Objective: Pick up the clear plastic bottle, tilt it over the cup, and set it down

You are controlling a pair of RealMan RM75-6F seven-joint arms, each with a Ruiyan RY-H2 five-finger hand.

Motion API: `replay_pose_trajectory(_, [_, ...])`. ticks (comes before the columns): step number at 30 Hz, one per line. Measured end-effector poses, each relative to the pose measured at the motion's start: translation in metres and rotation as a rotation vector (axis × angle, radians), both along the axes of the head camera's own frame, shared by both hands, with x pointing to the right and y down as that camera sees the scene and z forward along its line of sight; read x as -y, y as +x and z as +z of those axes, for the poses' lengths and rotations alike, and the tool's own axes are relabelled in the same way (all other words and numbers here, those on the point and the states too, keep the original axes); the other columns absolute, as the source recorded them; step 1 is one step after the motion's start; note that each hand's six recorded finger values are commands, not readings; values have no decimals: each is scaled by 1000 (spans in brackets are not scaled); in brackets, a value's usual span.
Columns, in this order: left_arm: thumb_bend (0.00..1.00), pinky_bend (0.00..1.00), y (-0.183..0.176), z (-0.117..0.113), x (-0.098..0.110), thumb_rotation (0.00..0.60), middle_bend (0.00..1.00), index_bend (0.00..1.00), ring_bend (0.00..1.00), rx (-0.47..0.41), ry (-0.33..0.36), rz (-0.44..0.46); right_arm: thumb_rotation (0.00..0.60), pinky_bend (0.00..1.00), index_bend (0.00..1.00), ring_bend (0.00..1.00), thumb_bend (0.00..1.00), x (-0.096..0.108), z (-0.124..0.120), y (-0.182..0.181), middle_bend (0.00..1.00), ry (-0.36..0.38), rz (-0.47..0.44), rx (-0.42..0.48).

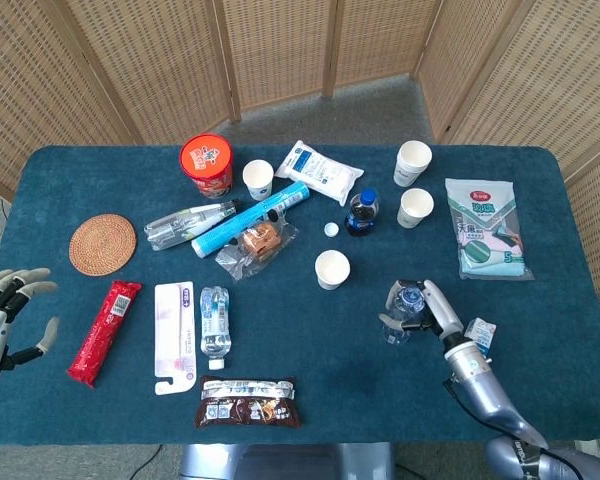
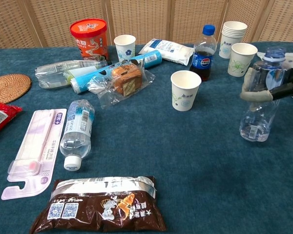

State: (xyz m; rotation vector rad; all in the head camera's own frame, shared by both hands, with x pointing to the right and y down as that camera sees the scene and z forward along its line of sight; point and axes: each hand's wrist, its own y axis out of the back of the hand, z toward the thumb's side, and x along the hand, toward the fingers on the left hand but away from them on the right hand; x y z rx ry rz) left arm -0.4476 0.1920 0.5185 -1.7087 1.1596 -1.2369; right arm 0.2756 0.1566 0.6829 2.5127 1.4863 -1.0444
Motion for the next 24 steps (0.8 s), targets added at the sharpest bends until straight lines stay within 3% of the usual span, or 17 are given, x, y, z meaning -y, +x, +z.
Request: replay_pose_trajectory(24, [494, 177, 10, -10, 15, 324, 250, 197, 216, -38, 4, 22, 600, 632, 653, 595, 269, 60, -16, -38, 667, 93, -220, -284])
